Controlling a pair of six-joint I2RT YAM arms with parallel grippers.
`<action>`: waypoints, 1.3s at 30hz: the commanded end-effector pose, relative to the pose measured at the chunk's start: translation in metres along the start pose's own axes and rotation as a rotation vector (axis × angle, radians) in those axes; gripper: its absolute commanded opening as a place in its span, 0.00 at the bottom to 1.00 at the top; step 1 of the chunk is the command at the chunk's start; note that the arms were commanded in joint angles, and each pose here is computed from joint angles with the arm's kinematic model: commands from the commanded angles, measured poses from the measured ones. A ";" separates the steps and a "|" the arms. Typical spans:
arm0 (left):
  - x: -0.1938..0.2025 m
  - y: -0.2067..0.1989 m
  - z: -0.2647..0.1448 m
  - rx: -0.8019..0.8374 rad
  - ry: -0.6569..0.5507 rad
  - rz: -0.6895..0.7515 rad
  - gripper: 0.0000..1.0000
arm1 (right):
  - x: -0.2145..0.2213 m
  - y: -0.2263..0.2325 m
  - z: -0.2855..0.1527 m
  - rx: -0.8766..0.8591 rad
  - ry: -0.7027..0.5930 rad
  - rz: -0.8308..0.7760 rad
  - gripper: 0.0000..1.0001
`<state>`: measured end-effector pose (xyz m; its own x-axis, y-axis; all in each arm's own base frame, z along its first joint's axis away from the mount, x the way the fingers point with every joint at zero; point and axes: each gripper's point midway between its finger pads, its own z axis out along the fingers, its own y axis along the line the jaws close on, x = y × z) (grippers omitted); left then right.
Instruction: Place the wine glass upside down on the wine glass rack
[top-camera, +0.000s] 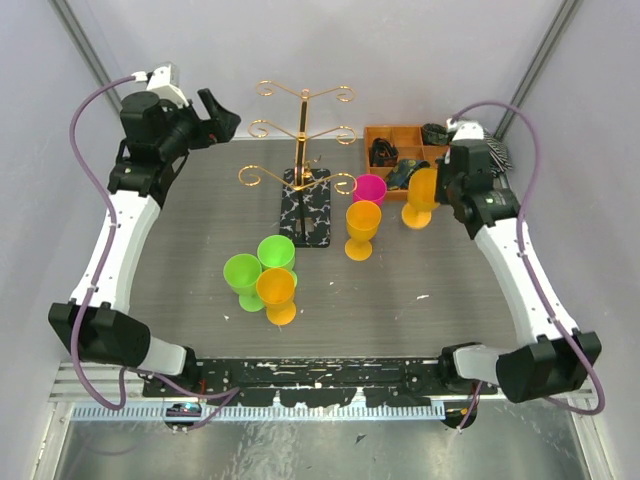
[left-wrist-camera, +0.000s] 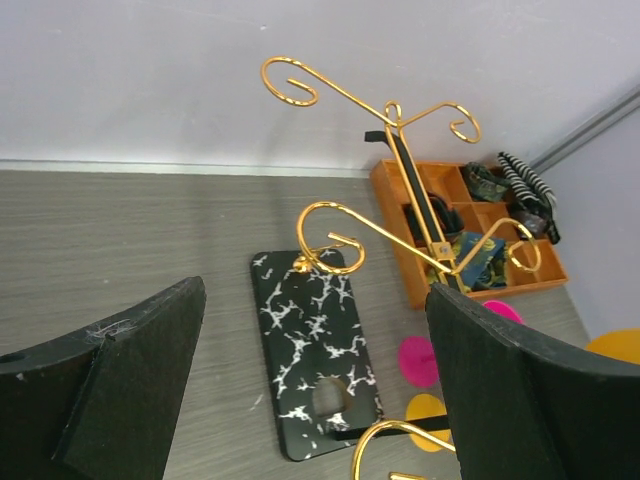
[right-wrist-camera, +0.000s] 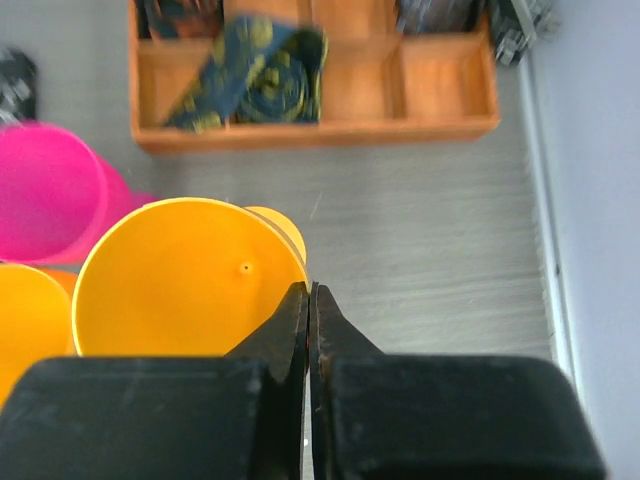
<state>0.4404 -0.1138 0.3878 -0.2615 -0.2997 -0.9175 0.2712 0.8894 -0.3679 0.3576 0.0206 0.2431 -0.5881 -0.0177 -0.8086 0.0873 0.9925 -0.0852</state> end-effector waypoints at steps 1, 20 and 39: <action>-0.013 -0.023 0.000 0.075 -0.011 -0.097 0.98 | -0.095 -0.021 -0.070 0.023 -0.307 0.052 0.01; -0.068 -0.158 -0.055 0.328 -0.223 -0.730 0.98 | -0.208 0.034 -0.212 -0.425 -1.156 0.152 0.01; -0.004 -0.192 -0.050 0.338 -0.050 -0.937 0.92 | -0.177 0.161 -0.234 -0.537 -1.266 -0.041 0.01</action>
<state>0.3446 -0.2621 0.4731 -0.4712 -0.8390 -0.2722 0.2380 0.1762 -0.9552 0.3015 0.2213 0.4768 0.4484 0.1263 -0.8848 -0.4756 0.8719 -0.1166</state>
